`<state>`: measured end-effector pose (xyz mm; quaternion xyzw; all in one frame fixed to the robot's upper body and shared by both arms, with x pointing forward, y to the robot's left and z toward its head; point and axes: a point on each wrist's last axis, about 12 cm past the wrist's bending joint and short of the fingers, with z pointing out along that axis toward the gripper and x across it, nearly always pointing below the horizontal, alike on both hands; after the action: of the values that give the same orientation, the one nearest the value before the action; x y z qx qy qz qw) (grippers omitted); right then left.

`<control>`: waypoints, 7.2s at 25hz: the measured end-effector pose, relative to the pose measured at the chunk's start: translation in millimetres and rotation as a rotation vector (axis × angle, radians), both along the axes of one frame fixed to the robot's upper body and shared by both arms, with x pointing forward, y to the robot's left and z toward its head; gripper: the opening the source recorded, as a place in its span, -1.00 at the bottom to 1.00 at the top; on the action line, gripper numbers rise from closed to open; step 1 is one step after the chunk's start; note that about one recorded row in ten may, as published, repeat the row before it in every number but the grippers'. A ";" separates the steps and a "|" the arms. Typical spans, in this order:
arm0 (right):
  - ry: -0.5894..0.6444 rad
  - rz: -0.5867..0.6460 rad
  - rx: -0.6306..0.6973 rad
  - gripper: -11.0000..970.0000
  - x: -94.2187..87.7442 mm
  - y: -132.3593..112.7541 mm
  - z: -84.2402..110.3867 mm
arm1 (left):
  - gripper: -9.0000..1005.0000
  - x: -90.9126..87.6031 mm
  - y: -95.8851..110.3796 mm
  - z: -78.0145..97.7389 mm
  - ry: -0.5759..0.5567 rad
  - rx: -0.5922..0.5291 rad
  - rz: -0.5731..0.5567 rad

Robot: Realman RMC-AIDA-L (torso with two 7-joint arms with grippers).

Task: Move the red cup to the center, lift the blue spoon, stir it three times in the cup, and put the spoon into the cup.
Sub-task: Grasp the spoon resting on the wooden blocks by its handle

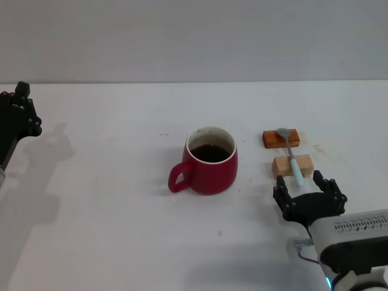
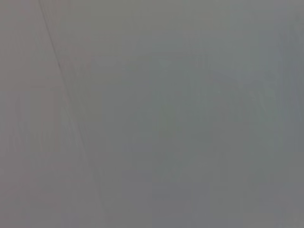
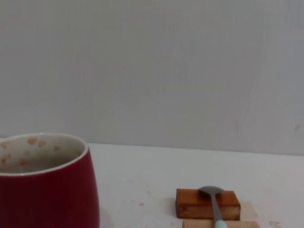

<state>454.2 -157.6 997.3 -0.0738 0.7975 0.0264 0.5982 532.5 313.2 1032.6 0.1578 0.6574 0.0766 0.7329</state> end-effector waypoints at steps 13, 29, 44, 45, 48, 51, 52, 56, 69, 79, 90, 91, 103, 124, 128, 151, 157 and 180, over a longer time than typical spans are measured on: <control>0.005 0.010 -0.001 0.48 12.9 1.8 1.9 | -0.98 4.0 0.7 1.3 0.004 0.009 -0.002; 0.019 -0.007 -0.002 0.33 12.2 -1.5 -1.4 | -0.98 2.8 1.9 0.5 0.008 0.010 0.001; 0.008 0.011 -0.004 -0.04 15.5 2.1 1.3 | -0.98 1.7 2.6 0.1 0.009 0.012 0.000; 0.008 0.011 -0.004 -0.04 15.5 2.1 1.3 | -0.98 1.7 2.6 0.1 0.009 0.012 0.000; 0.009 0.009 -0.003 -0.04 15.1 1.9 0.9 | -0.98 1.1 2.2 -0.7 0.013 0.015 -0.005; 0.011 0.006 -0.003 -0.04 14.8 1.2 0.5 | -0.98 0.8 2.2 -0.9 0.014 0.016 -0.006; 0.011 0.005 -0.003 -0.05 14.8 0.9 0.4 | -0.98 0.8 2.2 -0.9 0.014 0.016 -0.006; 0.011 -0.002 -0.002 -0.05 15.2 0.1 0.3 | -0.98 0.8 2.3 -1.1 0.015 0.017 -0.006; 0.006 -0.005 -0.002 -0.13 18.2 -0.1 1.6 | -0.98 1.1 2.3 -1.0 0.015 0.018 -0.006; 0.029 -0.012 -0.001 -0.23 16.8 -1.6 -1.8 | -0.98 0.8 0.9 -1.3 0.014 0.015 -0.007; 0.022 -0.004 -0.008 -0.28 17.2 -1.1 -1.2 | -0.98 -0.5 0.0 -2.0 0.013 0.009 -0.003; 0.021 -0.003 -0.009 -0.28 17.7 -0.9 -0.9 | -0.98 -0.5 0.0 -2.0 0.013 0.009 -0.003; 0.017 0.003 -0.008 -0.30 19.8 0.8 0.5 | -0.98 -0.2 0.9 -2.3 0.015 0.014 0.000; 0.022 -0.002 -0.006 -0.45 14.4 0.1 -1.0 | -0.98 -1.6 1.8 -3.0 0.018 0.018 -0.002; 0.020 -0.004 -0.006 -0.45 14.1 -0.5 -0.9 | -0.98 -1.9 1.9 -3.1 0.018 0.018 -0.002; 0.013 0.000 -0.015 -0.45 16.5 -1.5 0.0 | -0.98 -5.2 1.9 -5.2 0.022 0.014 0.002; 0.018 0.004 -0.017 -0.45 16.8 -1.5 -0.7 | -0.98 -5.4 1.3 -5.2 0.021 0.013 0.001; 0.012 0.007 -0.023 -0.47 19.9 -1.9 0.0 | -0.98 -5.3 1.5 -5.2 0.022 0.013 0.002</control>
<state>474.1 -159.5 997.3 -0.0831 0.8012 0.0197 0.5923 527.2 314.7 1027.4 0.1630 0.6649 0.0798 0.7246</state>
